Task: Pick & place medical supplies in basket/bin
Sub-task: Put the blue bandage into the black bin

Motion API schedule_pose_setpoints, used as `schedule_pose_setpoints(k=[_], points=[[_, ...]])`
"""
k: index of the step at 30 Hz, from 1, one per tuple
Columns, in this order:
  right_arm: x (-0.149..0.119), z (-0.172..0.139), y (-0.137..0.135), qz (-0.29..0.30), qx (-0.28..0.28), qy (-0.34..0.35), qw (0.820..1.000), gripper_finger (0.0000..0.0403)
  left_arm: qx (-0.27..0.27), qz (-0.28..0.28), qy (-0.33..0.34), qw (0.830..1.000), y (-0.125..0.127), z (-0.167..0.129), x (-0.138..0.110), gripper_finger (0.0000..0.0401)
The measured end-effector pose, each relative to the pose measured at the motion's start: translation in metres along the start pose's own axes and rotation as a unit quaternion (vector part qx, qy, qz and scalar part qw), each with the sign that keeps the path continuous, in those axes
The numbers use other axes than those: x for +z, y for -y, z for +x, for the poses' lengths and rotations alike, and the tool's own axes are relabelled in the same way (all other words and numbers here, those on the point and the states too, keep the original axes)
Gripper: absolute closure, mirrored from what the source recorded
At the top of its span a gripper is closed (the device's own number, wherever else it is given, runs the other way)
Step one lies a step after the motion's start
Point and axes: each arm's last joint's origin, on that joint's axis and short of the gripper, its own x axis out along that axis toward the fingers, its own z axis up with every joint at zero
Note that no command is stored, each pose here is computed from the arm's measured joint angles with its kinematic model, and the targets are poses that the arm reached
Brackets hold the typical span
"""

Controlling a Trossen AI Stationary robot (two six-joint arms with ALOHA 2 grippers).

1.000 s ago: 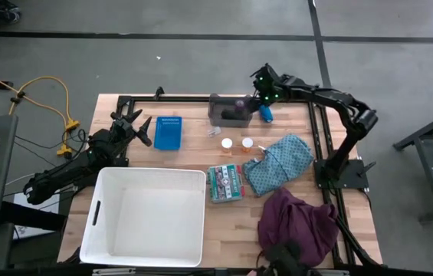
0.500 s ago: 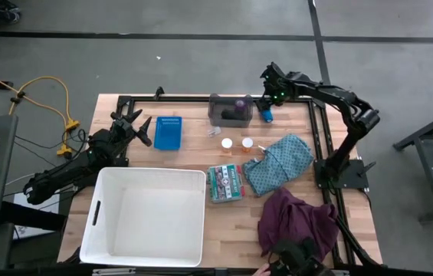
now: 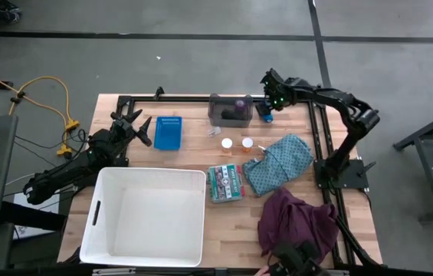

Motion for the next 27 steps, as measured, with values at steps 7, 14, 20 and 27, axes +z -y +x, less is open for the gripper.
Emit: schedule_pose_setpoints(k=[7,14,20,27], points=[[-0.016,0.024,0.002,0.007,0.03,0.023,0.999,0.0103,0.0,0.0,0.0,1.0,0.0,0.0,0.0,0.0185],[-0.024,0.035,0.003,0.018,0.035,0.042,0.998,0.0103,0.0,0.0,0.0,1.0,0.0,0.0,0.0,0.0185],[-0.028,0.039,0.004,0.021,0.033,0.049,0.998,0.0103,0.0,0.0,0.0,1.0,0.0,0.0,0.0,0.0185],[-0.031,0.042,0.006,0.021,0.024,0.051,0.998,0.0103,0.0,0.0,0.0,1.0,0.0,0.0,0.0,0.0185]])
